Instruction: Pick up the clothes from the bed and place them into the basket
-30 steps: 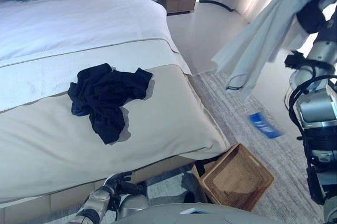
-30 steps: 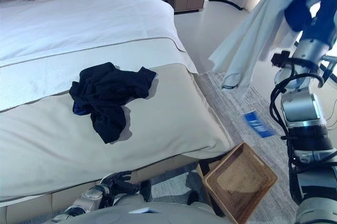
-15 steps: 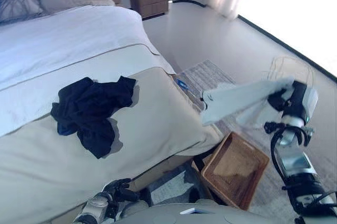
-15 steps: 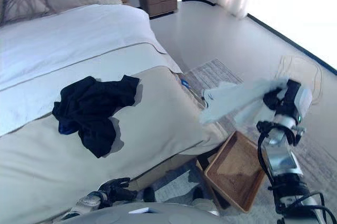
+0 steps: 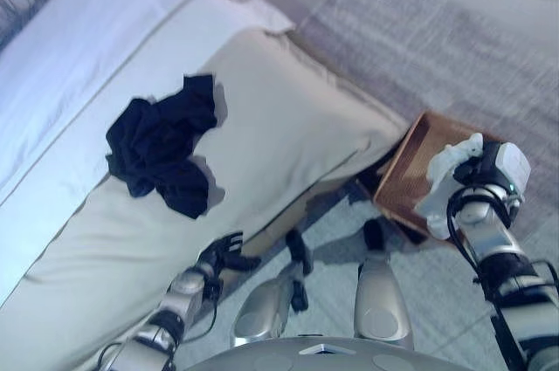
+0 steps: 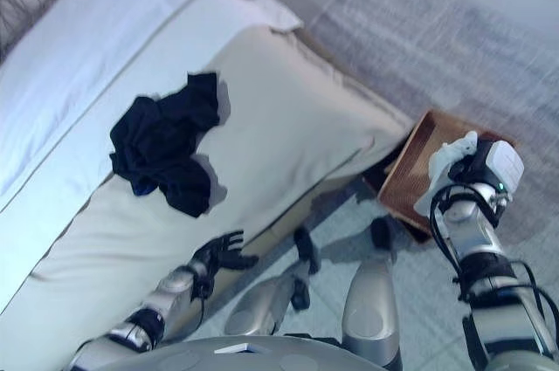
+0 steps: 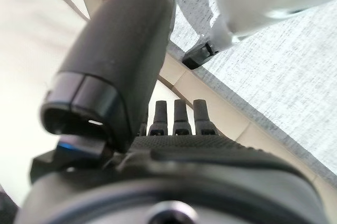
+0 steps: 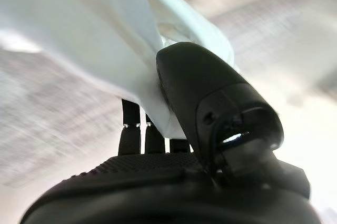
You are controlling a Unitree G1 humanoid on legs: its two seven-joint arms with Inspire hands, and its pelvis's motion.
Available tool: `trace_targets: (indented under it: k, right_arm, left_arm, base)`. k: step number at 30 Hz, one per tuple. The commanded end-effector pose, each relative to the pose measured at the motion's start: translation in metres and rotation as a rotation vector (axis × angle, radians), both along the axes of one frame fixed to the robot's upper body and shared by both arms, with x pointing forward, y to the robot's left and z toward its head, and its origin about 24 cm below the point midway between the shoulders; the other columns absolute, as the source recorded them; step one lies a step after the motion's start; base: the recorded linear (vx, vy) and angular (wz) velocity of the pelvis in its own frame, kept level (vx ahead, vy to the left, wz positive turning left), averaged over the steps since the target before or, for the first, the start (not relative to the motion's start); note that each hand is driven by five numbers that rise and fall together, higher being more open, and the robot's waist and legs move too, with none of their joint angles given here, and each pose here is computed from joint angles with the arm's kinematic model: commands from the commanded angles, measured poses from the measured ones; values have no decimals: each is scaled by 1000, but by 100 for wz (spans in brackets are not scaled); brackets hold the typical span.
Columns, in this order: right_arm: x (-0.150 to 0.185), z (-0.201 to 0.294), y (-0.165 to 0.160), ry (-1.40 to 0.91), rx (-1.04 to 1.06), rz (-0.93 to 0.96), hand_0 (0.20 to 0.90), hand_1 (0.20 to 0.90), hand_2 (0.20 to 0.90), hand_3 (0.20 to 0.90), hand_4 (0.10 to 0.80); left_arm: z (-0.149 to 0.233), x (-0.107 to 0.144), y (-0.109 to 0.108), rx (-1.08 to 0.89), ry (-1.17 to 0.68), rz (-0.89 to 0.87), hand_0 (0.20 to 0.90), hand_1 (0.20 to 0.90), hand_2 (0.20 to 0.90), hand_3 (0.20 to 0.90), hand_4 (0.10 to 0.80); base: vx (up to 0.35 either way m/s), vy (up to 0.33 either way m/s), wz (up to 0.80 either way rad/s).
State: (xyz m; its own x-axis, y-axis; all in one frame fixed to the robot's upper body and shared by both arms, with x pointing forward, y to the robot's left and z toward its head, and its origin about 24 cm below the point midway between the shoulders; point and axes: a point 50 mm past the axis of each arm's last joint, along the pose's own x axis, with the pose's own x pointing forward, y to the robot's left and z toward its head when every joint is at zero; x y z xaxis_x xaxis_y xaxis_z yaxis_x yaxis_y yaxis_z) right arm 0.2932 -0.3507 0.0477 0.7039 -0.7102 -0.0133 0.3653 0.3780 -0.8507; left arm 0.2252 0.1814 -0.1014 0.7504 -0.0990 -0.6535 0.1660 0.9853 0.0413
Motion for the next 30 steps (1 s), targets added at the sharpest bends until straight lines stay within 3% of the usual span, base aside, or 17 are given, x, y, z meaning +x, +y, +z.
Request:
trace_targets:
  k: [1,4,7,12,16,22,24,27,30]
  right_arm:
    - [14,36,-14,-80,-63,-50,900,900,900,900,800]
    - [7,34,-26,-42,-45,-128,900,900,900,900,800]
    - [-14,12,-40,136,24,-244,900,900,900,900,800]
    - [-47,-22,-51,378,119,-283,900,900,900,900,800]
    - [-37,-6,-48,259,-8,-201,900,900,900,900,800]
    - [6,83,12,-178,-383,130,900,900,900,900,800]
    - [18,118,63,-338,-504,394,900,900,900,900,800]
    - [29,134,98,-354,-544,635,900,900,900,900,800]
    - [43,135,115,-291,-513,758,900,900,900,900,800]
  left_arm:
    - [5,0,17,24,-34,-1,900,900,900,900,800]
    - [4,-1,14,7,-30,-15,900,900,900,900,800]
    - [3,-4,16,1,-16,-18,900,900,900,900,800]
    - [6,-3,36,49,11,2,900,900,900,900,800]
    - [7,-7,52,95,36,34,900,900,900,900,800]
    - [-6,-32,60,77,97,135,900,900,900,900,800]
    - [-14,-42,55,47,120,175,900,900,900,900,800]
    - [-18,-46,52,43,143,167,900,900,900,900,800]
    - [-22,-53,53,44,174,174,900,900,900,900,800]
  base:
    - [-34,-14,3]
    - [-8,24,2]
    - [5,13,0]
    - [23,-78,12]
    - [33,-79,18]
    - [91,126,5]
    - [100,317,4]
    - [73,227,19]
    - [49,158,48]
